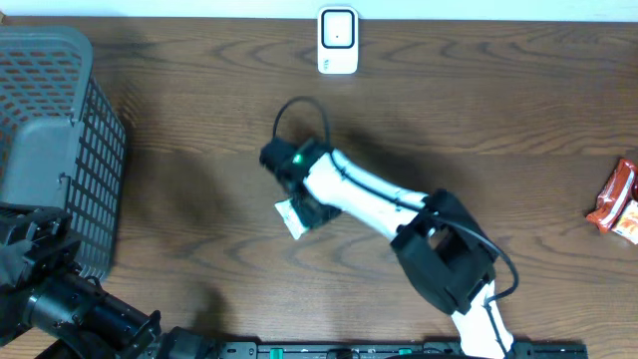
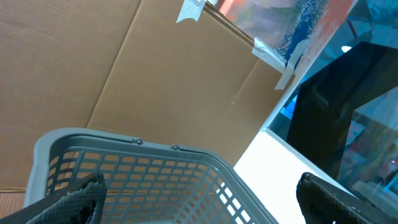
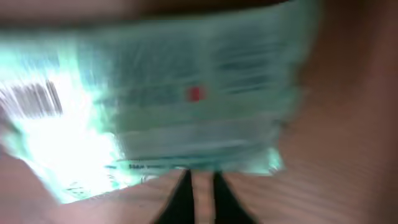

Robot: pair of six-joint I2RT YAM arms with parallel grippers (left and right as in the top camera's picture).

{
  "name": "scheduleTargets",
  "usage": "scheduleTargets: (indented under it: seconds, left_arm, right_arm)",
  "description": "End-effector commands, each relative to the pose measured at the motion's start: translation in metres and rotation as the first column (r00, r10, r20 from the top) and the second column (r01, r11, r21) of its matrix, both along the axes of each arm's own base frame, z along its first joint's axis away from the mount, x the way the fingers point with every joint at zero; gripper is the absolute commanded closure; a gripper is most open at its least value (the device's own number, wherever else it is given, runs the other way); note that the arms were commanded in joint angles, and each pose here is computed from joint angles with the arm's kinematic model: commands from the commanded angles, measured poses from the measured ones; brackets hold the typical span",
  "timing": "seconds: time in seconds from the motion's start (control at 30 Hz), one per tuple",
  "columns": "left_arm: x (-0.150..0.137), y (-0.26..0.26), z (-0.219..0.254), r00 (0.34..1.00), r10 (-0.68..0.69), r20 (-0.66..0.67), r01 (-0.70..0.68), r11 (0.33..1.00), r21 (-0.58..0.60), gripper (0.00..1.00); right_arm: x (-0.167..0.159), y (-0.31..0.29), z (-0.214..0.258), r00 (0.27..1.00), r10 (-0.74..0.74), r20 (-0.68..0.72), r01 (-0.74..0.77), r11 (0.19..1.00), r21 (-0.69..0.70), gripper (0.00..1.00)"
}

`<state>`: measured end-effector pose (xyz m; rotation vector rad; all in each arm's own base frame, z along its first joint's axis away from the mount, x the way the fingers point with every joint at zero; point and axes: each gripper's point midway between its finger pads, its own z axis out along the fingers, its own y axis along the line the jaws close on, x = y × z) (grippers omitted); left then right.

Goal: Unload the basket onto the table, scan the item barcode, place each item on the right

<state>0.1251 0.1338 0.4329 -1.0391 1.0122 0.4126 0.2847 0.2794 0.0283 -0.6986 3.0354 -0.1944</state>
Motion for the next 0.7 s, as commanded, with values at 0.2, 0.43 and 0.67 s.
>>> scheduleTargets:
  seconds: [0.2,0.43,0.67]
  left_arm:
    - [-0.006,0.003,0.002,1.000,0.013,0.012,-0.013,1.000,-0.009,0.02]
    - [-0.006,0.003,0.002,1.000,0.013,0.012,-0.013,1.000,-0.009,0.02]
    - [-0.006,0.003,0.002,1.000,0.013,0.012,-0.013,1.000,-0.009,0.02]
  right_arm:
    - [0.006,0.028,0.056,0.878,-0.397,-0.268,0.458,0.860,0.226,0.01]
    - [-0.001,0.040,0.066,0.644,-0.604,-0.469,0.737,0.654,0.171,0.01]
    - [0.036,0.035,0.054,0.489,-0.803,-0.340,0.872,0.454,0.181,0.02]
